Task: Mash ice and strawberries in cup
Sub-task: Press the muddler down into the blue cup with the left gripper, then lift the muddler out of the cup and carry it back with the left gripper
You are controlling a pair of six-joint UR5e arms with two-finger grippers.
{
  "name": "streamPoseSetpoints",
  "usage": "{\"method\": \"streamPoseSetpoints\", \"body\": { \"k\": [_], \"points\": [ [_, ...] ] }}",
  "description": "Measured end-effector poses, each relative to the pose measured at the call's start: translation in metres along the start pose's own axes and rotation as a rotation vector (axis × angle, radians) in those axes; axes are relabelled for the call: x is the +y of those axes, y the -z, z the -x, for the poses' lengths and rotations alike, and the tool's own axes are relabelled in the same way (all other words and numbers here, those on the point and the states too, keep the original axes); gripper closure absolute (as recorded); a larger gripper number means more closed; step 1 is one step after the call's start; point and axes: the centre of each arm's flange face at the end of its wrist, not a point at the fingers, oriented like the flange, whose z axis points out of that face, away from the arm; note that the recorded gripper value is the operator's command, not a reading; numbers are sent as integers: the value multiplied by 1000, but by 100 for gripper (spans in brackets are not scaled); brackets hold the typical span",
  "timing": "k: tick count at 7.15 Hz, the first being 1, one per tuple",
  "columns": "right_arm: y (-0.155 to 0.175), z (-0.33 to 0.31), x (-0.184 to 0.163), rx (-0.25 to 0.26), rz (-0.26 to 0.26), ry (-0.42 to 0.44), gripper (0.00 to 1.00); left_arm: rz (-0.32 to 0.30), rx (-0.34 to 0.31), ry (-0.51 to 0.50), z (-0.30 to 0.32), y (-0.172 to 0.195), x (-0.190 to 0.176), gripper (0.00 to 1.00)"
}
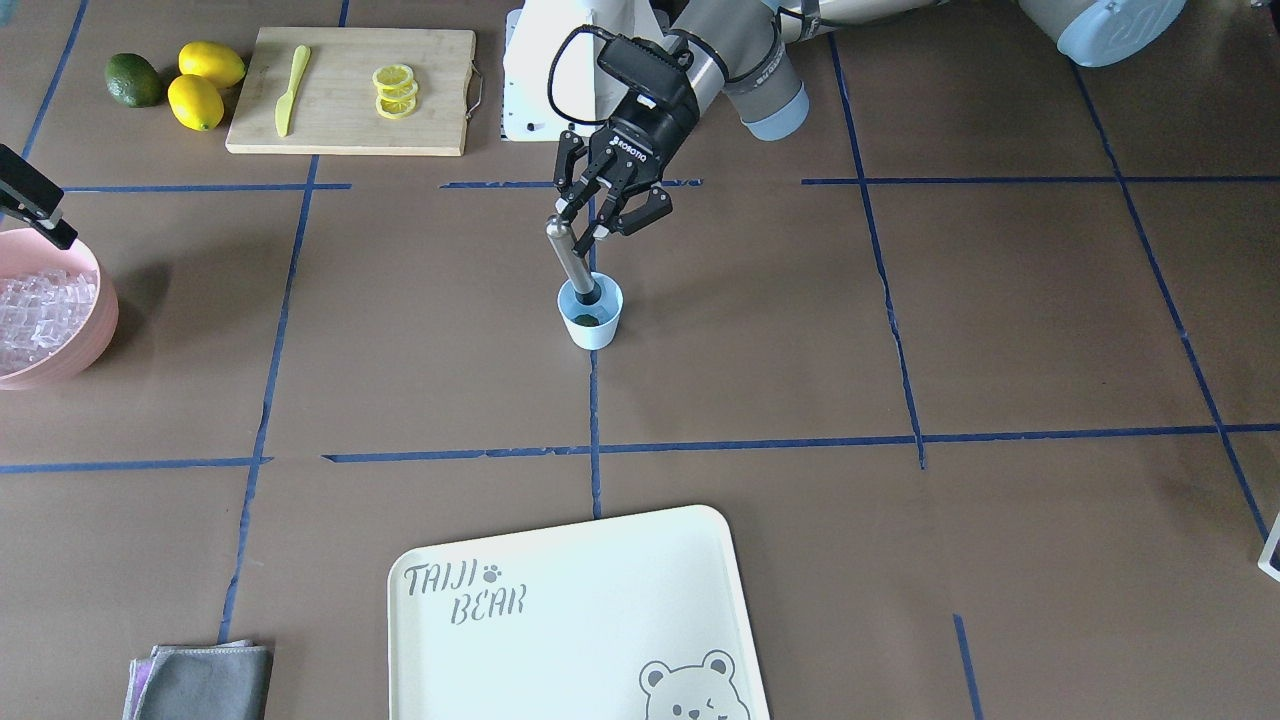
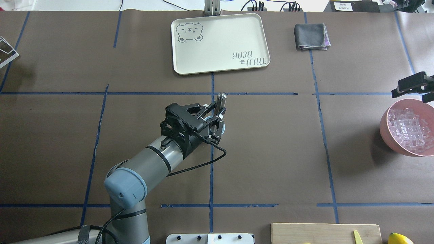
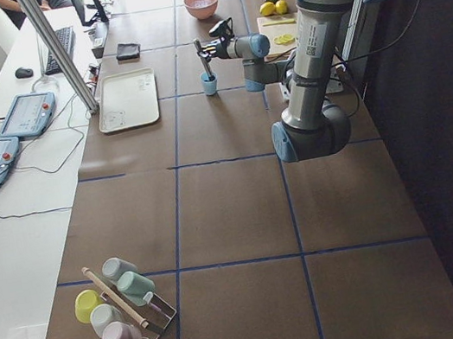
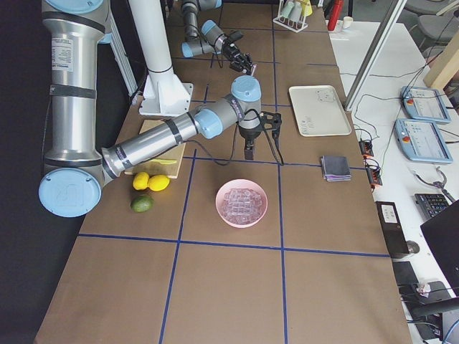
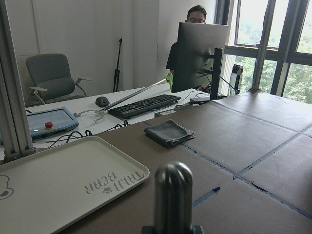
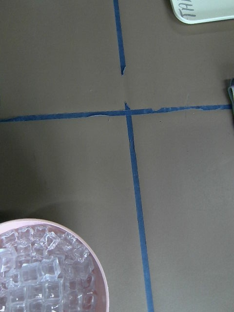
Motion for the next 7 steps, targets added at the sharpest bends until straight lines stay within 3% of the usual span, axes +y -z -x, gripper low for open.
{"method": "streamPoseSetpoints", "body": {
  "k": [3,5,7],
  "points": [
    [0,0,0,1,1,-1,1,-32,20,12,-10,2,-22,100],
    [-1,-1,0,2,2,-2,1,-65,31,-41,-19,2,-52,100],
    [-2,-2,0,4,4,-5,0,-19,7,-93,-5,-1,-86,100]
  ]
}}
